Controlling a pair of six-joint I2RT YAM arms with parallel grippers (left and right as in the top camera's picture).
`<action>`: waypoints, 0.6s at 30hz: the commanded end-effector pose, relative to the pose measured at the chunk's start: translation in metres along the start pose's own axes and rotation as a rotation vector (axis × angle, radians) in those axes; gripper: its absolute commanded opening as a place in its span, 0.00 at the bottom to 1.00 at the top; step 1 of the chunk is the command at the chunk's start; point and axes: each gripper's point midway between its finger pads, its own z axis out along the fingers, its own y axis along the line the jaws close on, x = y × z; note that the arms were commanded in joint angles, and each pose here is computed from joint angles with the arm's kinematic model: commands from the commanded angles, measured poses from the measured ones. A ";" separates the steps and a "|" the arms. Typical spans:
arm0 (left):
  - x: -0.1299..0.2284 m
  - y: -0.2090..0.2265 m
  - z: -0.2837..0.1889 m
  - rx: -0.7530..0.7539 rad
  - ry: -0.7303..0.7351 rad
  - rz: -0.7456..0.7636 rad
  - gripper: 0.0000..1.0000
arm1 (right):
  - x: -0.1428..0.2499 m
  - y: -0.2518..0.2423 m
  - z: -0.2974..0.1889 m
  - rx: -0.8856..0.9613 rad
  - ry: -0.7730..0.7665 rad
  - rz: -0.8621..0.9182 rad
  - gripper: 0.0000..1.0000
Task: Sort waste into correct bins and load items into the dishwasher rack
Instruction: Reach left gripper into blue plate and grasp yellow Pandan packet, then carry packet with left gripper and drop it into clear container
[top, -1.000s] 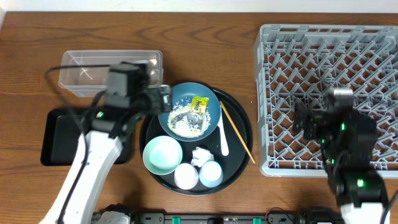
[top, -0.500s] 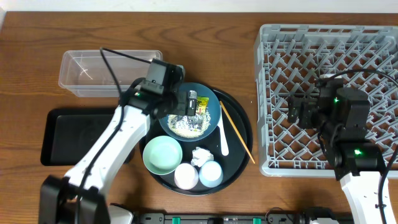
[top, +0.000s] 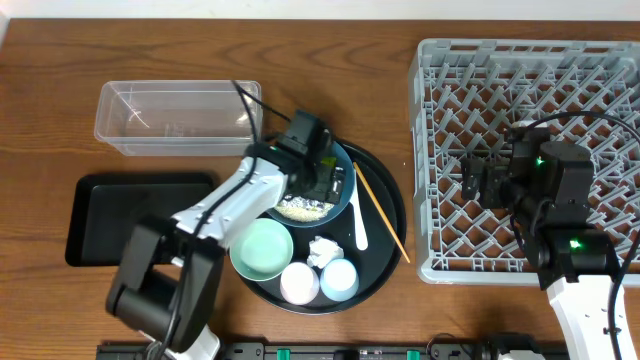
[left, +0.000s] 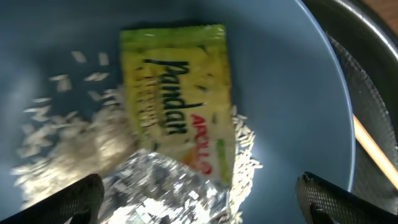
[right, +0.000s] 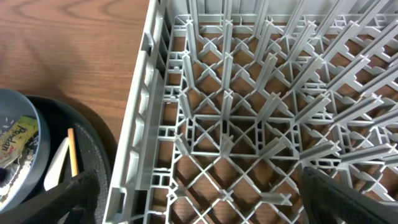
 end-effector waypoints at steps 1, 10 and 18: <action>-0.003 -0.003 0.008 -0.026 -0.006 0.024 0.96 | -0.009 0.004 -0.004 -0.012 -0.019 -0.003 0.99; -0.008 0.005 0.014 -0.091 -0.032 0.035 0.61 | -0.009 0.004 -0.004 -0.012 -0.020 -0.004 0.96; -0.001 0.008 0.025 -0.099 0.004 0.032 0.43 | -0.009 0.004 -0.004 -0.012 -0.020 -0.004 0.96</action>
